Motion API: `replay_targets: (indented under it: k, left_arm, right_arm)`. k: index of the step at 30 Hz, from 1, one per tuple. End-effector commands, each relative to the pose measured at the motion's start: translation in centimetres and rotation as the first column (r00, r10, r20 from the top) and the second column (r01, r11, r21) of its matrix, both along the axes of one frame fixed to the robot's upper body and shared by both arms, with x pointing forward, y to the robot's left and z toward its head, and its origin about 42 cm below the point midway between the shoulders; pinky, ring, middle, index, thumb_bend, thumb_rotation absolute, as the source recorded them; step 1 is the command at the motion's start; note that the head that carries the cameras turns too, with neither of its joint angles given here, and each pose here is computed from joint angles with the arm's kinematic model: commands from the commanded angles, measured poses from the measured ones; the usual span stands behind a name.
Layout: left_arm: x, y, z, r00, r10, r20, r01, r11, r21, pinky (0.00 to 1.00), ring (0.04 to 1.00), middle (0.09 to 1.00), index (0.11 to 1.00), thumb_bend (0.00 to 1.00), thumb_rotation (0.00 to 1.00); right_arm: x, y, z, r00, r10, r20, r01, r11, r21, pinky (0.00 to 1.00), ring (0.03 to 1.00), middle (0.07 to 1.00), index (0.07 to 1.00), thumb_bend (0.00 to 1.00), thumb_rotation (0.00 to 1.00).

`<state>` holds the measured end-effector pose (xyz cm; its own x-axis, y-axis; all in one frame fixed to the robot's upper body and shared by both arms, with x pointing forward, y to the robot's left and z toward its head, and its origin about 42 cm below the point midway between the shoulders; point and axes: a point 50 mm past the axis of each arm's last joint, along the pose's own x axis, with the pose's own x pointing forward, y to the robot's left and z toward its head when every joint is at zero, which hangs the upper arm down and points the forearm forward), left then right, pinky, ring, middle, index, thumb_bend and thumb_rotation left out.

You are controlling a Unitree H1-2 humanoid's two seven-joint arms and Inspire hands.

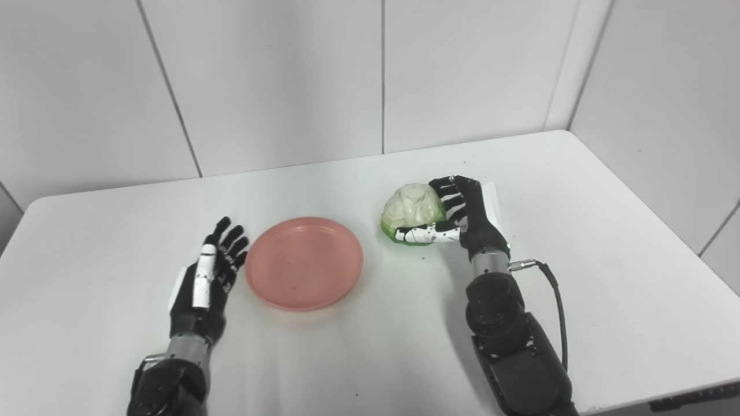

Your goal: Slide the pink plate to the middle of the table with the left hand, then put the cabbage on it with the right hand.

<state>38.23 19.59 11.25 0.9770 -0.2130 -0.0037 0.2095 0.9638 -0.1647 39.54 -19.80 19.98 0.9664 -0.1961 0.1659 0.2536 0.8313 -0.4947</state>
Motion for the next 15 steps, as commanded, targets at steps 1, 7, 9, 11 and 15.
replay_targets:
  k: [1,7,9,11,15]
  left_arm:
    - [-1.1,-0.9,-2.2,0.993,0.009,-0.116,-0.007,1.0,0.012,0.92,0.926,0.927,0.924,0.42,1.0]
    - [-0.9,-2.7,-2.0,0.993,0.023,-0.119,-0.024,1.0,-0.002,0.93,0.93,0.93,0.931,0.4,1.0]
    - [-0.9,-3.2,-1.8,0.993,0.026,-0.116,-0.026,1.0,-0.002,0.93,0.93,0.93,0.929,0.4,1.0]
    - [-0.8,-3.6,-1.7,0.993,0.03,-0.115,-0.03,1.0,-0.006,0.93,0.93,0.931,0.926,0.39,1.0]
    - [-0.7,-4.1,-1.6,0.993,0.033,-0.112,-0.033,0.999,0.001,0.93,0.928,0.934,0.926,0.39,1.0]
  right_arm:
    - [1.2,2.0,2.7,0.991,0.078,0.112,-0.079,0.997,0.003,0.35,0.41,0.444,0.53,0.52,0.0]
    - [2.3,5.4,2.5,0.981,0.165,0.103,-0.167,0.986,0.014,0.37,0.421,0.451,0.522,0.53,0.0]
    - [2.6,6.4,2.4,0.977,0.19,0.094,-0.192,0.981,0.013,0.37,0.423,0.453,0.521,0.53,0.0]
    - [3.0,7.2,2.3,0.974,0.212,0.082,-0.214,0.977,0.009,0.37,0.423,0.453,0.52,0.53,0.0]
    - [3.5,8.5,2.3,0.968,0.242,0.065,-0.242,0.97,-0.014,0.39,0.433,0.456,0.517,0.53,0.0]
